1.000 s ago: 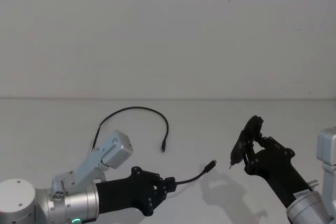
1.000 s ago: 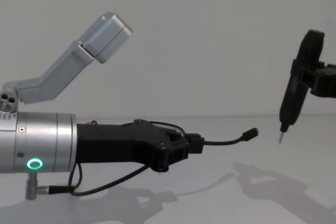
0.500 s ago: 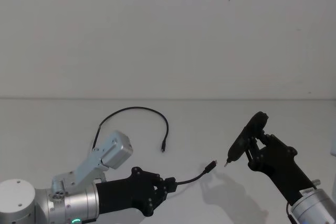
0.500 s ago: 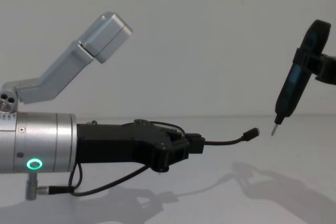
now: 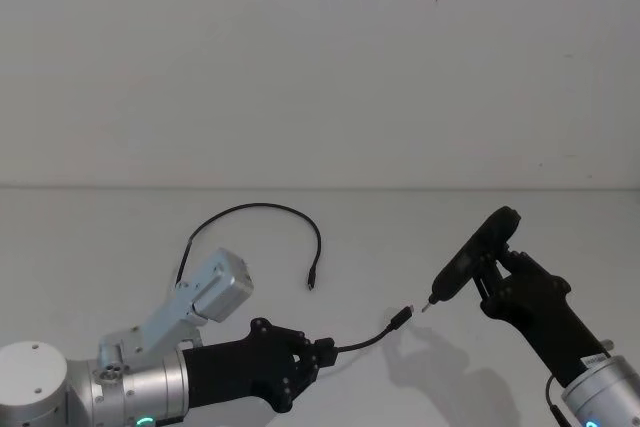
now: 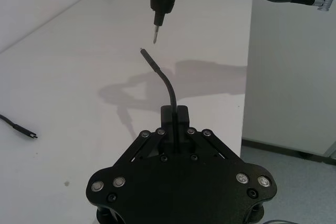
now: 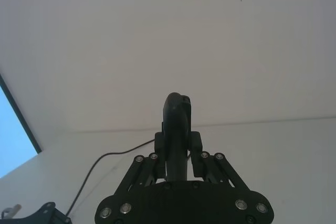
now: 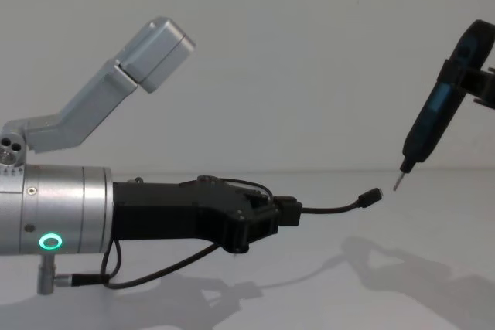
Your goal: Pick up the data cable with the one hand.
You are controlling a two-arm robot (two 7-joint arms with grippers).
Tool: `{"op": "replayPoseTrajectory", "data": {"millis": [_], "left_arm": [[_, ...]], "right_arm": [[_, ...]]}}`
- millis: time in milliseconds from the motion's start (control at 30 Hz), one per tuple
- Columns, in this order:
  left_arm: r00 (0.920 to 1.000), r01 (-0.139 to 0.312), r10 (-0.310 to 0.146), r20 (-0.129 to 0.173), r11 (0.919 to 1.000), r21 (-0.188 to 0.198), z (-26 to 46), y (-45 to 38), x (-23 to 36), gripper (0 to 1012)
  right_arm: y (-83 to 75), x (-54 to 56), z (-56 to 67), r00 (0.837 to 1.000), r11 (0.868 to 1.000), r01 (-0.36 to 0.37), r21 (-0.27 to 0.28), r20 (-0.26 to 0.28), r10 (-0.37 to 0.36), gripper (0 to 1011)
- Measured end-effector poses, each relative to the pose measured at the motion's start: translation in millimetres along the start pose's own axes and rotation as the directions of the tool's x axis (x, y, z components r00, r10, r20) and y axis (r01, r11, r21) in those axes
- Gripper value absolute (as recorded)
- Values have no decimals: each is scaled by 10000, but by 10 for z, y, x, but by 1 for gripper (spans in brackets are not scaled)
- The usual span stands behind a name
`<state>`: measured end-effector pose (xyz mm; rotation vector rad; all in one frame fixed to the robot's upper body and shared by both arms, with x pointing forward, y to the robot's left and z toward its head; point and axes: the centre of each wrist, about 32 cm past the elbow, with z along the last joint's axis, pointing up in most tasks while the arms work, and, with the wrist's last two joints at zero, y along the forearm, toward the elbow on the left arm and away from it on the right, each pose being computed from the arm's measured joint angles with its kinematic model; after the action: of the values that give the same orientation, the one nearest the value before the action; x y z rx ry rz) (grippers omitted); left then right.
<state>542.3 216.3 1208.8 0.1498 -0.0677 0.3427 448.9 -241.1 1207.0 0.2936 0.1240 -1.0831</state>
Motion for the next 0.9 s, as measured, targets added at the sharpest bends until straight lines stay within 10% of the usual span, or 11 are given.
{"op": "replayPoseTrajectory", "data": {"millis": [900], "left_arm": [[10000,-2,2,2,10000,1,1,0,0,43]], "right_arm": [[52,56,-84,9999,9996,-28,273,-101,31,269]]}}
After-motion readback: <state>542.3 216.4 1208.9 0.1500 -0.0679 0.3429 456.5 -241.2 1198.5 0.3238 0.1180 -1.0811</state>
